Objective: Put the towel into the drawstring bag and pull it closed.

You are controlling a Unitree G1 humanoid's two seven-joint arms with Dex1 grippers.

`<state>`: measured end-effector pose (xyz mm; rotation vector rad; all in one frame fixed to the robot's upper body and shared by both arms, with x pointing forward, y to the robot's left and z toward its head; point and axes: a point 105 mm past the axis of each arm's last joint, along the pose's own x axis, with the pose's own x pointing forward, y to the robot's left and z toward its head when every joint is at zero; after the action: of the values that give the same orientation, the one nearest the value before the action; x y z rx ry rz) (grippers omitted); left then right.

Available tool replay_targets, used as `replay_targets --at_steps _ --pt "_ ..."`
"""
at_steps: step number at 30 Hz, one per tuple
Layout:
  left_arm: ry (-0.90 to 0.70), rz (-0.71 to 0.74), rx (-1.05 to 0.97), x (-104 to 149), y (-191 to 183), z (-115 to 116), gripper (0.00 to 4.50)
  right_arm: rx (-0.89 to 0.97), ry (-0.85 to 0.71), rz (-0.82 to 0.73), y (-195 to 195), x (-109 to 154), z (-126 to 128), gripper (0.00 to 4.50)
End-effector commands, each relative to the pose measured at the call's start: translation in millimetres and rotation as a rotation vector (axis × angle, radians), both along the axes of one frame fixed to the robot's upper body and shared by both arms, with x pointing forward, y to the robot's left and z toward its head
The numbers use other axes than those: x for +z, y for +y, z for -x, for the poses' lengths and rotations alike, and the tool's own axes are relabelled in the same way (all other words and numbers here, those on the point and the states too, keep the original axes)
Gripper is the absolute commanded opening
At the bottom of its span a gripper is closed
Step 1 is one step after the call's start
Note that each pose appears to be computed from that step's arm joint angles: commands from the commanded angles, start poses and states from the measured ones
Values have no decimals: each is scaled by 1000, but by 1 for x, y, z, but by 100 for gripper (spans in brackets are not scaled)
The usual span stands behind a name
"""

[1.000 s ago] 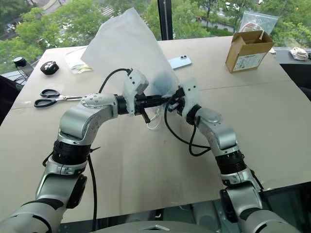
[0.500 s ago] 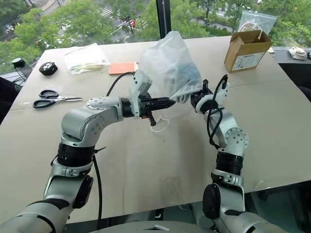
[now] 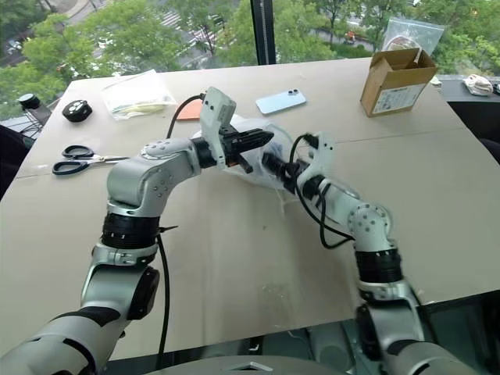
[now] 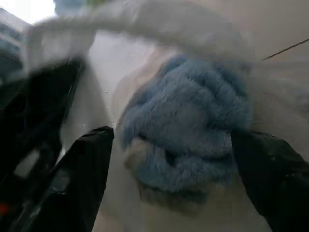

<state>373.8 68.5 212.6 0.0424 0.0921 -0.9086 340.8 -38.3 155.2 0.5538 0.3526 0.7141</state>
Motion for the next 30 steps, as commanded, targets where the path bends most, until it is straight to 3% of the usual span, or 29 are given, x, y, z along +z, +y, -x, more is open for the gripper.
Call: replay_targets --at_steps 1,4,6,11,17,21,24,28,29,30 --pt "-74 15 14 17 2 -3 0 154 -190 58 -2 24 22 414" --pt "-75 20 16 17 2 -4 0 243 -358 47 -16 46 41 414" --pt "-73 19 7 16 1 -3 0 199 -431 119 -35 47 37 414" --pt "-68 14 2 12 1 -1 0 50 -562 522 -80 16 5 414" --pt "-70 9 8 12 1 -3 0 -42 -477 799 -102 -33 -23 414" --pt "-73 0 0 12 0 -1 0 -85 -425 677 -92 -39 -32 414" --pt "-70 -11 5 10 2 -1 0 -148 -437 671 -94 -35 -41 329" --pt "-51 -23 21 6 6 -2 0 -210 -463 622 -96 -23 -45 159" --pt "-50 -23 24 6 6 -2 0 -223 -474 619 -97 -20 -46 87" --pt "-51 -23 25 6 6 -2 0 -242 -489 623 -99 -16 -46 63"
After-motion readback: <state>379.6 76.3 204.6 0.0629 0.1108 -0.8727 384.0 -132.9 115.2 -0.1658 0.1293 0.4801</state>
